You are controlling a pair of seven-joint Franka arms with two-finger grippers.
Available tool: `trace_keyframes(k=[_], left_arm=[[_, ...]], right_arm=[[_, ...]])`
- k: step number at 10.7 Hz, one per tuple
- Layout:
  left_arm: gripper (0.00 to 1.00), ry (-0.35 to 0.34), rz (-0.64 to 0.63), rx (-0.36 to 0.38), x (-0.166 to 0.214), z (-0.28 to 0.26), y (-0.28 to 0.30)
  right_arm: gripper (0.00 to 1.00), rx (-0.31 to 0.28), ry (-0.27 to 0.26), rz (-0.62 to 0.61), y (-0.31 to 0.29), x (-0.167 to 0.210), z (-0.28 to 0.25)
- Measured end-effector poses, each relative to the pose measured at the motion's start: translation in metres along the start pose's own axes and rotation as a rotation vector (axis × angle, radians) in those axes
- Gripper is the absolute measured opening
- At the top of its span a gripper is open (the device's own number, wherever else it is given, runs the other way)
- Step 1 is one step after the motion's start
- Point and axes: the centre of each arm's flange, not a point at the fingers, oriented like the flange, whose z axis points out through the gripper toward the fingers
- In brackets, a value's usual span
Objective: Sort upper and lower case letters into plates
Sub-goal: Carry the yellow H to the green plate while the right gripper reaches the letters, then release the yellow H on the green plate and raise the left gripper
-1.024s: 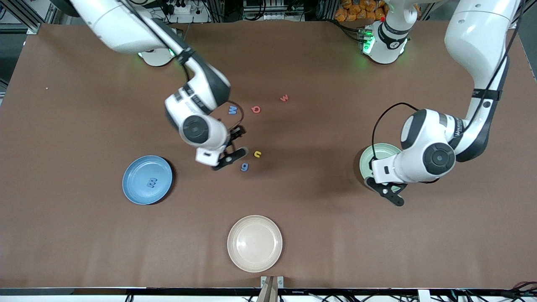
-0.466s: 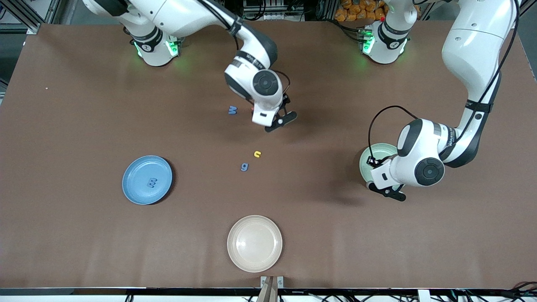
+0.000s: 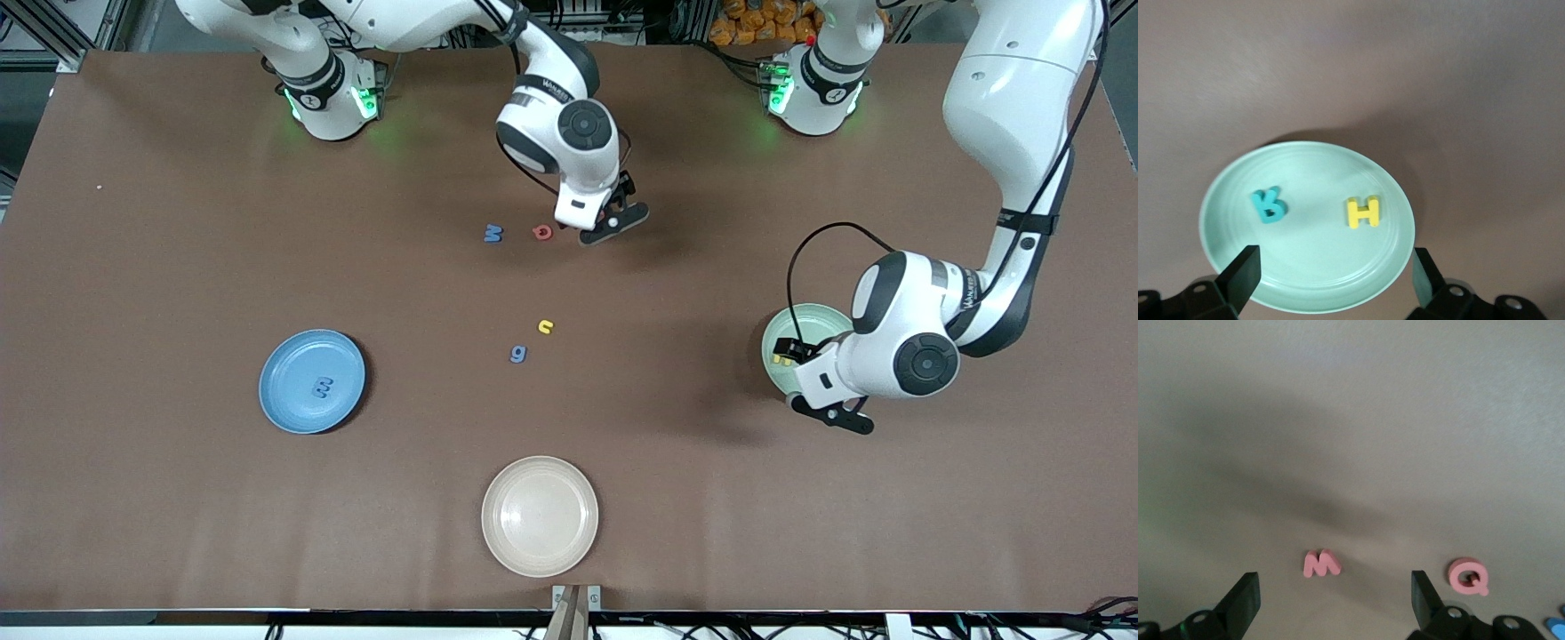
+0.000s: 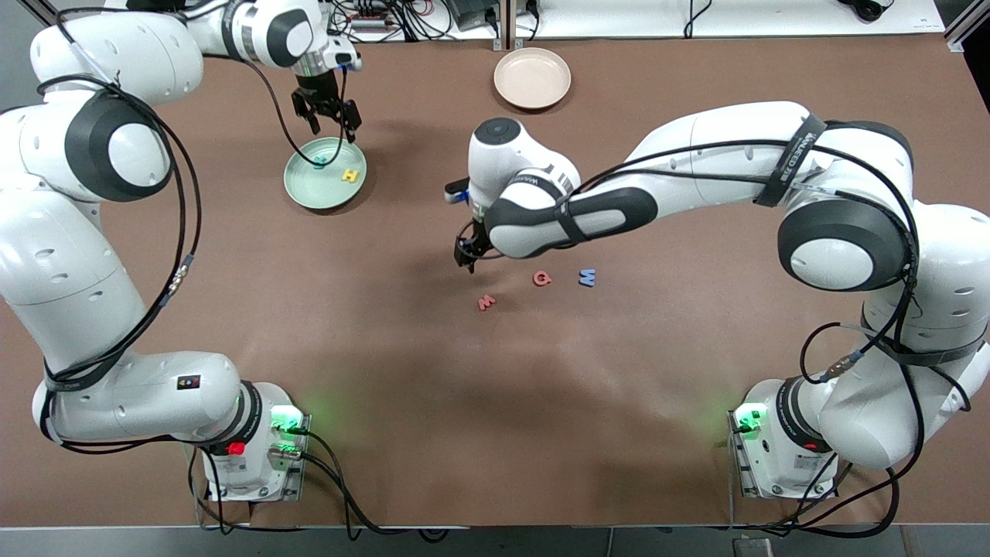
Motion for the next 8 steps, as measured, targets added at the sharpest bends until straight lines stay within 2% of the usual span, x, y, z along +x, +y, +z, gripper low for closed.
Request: trace_keyframes(k=[2,3,6,8], left_arm=[[1.0,0.048,0.018,0.102,0.004,-0.039,-0.011],[1.0,0.074,0.013,0.122,0.003,-0.057,-0.015],[1.0,0.14,0.002,0.148,-0.005,-0.102,-0.016],[1.0,0.148,-0.009,0.152,-0.018,-0.128,-0.013]], right_arm=[[1.0,0.0,0.026,-0.028,-0.008,-0.01,0.011],[1.0,0.004,0.047,-0.045,-0.009,-0.015,0.02],[1.0,-0.04,0.065,-0.114,-0.01,-0.03,0.039],[1.0,-0.048,0.057,-0.122,-0.01,-0.031,0.047]])
